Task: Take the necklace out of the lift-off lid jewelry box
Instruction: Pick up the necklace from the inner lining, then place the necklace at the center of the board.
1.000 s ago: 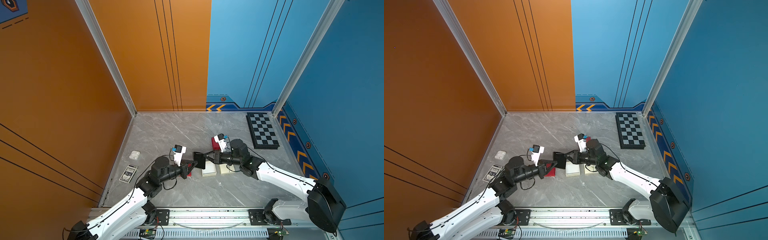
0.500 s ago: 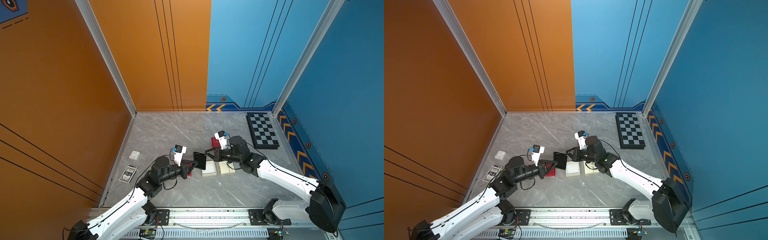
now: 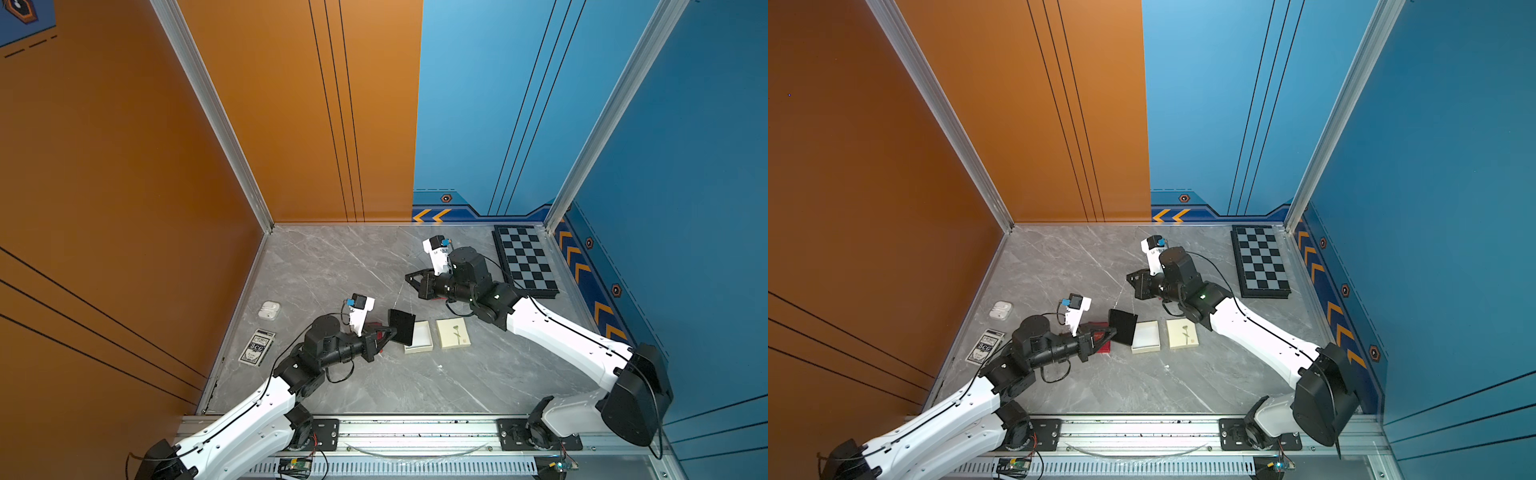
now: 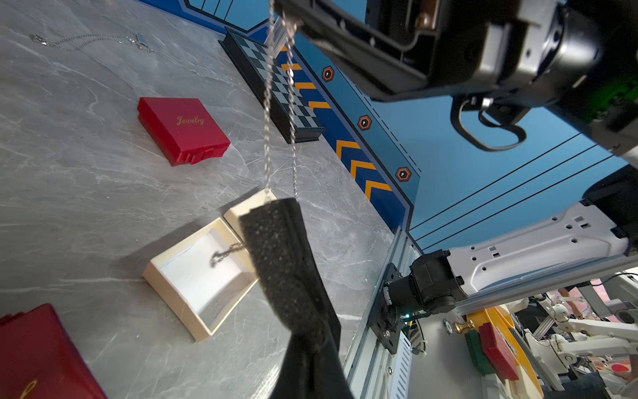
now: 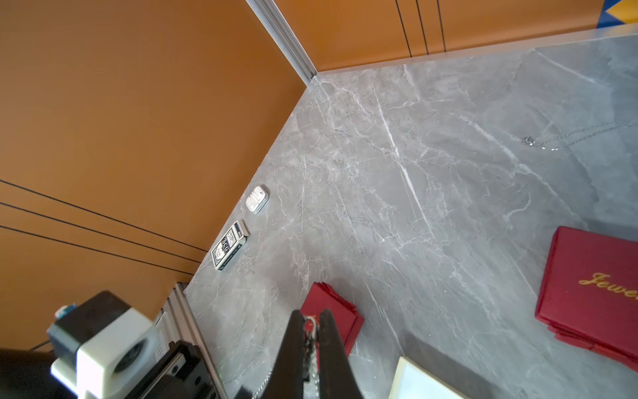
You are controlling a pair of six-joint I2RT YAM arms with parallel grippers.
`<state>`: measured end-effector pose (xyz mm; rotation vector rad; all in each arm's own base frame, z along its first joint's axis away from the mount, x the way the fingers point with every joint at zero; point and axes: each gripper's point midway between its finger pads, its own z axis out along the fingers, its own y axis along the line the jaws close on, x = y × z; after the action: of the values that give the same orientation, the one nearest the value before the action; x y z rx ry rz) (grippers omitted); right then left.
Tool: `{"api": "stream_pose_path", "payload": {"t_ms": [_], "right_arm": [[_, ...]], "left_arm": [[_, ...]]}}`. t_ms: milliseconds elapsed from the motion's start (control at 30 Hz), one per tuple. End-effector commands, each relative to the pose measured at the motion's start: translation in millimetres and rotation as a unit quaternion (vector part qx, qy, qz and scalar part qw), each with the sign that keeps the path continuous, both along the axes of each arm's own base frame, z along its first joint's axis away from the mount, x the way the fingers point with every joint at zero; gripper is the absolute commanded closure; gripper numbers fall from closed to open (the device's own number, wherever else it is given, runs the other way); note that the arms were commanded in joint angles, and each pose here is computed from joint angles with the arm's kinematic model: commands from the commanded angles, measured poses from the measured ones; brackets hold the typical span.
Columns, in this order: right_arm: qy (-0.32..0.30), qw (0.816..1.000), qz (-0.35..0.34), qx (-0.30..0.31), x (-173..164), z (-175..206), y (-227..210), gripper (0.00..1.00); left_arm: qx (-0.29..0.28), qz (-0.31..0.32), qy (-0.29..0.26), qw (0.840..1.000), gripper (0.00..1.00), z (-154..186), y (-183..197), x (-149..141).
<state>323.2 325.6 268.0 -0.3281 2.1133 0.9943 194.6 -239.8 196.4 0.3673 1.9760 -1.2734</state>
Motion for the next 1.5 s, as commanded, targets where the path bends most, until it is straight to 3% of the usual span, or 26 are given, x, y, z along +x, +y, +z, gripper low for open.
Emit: {"api": "stream_pose_path", "payload": {"t_ms": [0,300,433,600,900,1000,1467], "right_arm": [[-0.030,0.999,-0.034,-0.026,29,12,-10,0.97],[-0.028,0.998,-0.038,-0.044,70,2,12,0.98],[-0.019,0.997,-0.038,-0.061,91,-14,20,0.98],[-0.001,0.997,-0.028,-0.077,116,-44,37,0.98],[0.045,0.993,-0.033,-0.105,149,-123,58,0.98],[0.058,0.991,-0.047,-0.114,162,-148,59,0.98],[0.075,0.988,-0.120,-0.065,246,-176,56,0.97]], "left_arm": [[-0.005,-0.020,0.010,1.000,1.00,-7,-3,-12],[-0.011,0.002,0.013,1.000,1.00,-18,8,-19],[0.021,0.045,0.018,0.999,1.00,-25,22,-13],[0.071,0.114,0.016,0.991,1.00,-30,47,-2],[0.112,0.217,0.024,0.969,1.00,-36,90,6],[0.111,0.226,0.023,0.967,1.00,-35,95,6],[0.098,0.220,0.025,0.970,1.00,-32,92,7]]}}
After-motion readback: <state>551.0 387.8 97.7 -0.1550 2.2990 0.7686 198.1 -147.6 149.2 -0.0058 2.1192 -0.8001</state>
